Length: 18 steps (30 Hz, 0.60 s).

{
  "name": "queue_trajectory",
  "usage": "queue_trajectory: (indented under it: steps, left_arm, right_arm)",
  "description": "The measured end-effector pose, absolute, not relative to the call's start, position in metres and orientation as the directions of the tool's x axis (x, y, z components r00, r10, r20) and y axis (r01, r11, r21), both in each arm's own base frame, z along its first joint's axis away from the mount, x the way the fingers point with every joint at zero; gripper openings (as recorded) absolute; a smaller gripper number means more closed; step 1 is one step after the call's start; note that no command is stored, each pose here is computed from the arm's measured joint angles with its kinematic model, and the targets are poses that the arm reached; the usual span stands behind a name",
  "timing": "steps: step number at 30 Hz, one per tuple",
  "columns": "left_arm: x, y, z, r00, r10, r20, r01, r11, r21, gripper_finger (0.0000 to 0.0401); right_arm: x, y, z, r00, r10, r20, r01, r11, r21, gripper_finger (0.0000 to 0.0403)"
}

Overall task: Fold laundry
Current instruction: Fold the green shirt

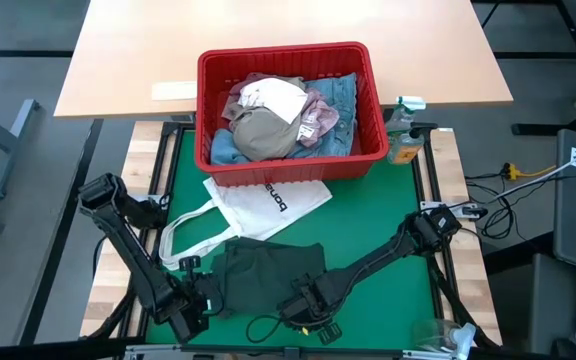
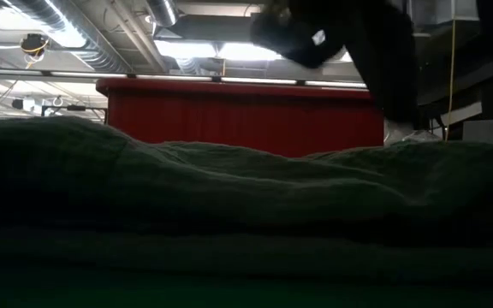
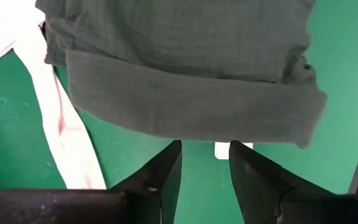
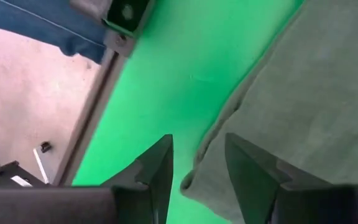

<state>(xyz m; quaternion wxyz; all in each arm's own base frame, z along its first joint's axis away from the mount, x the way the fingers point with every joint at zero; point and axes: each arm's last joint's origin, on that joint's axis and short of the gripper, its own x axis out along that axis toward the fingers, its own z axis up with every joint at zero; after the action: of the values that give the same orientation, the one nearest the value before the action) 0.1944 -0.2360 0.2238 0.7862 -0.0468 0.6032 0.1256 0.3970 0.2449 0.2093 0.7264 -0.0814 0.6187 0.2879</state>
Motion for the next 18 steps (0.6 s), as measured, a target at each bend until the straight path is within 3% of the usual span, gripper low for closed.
queue_trajectory:
  steps: [10,18]
  left_arm:
    - [0.206,-0.221,0.224,0.184,0.163,-0.969,-0.204,0.971,0.125,0.0128]
    - [0.207,-0.199,0.225,0.068,0.282,-0.957,-0.176,0.948,0.267,0.0128]
  right_arm:
    - [0.394,0.235,0.243,0.088,0.208,-0.974,-0.57,0.812,0.122,0.0147]
    - [0.384,0.214,0.252,0.01,0.057,-0.998,-0.538,0.842,0.043,0.0147]
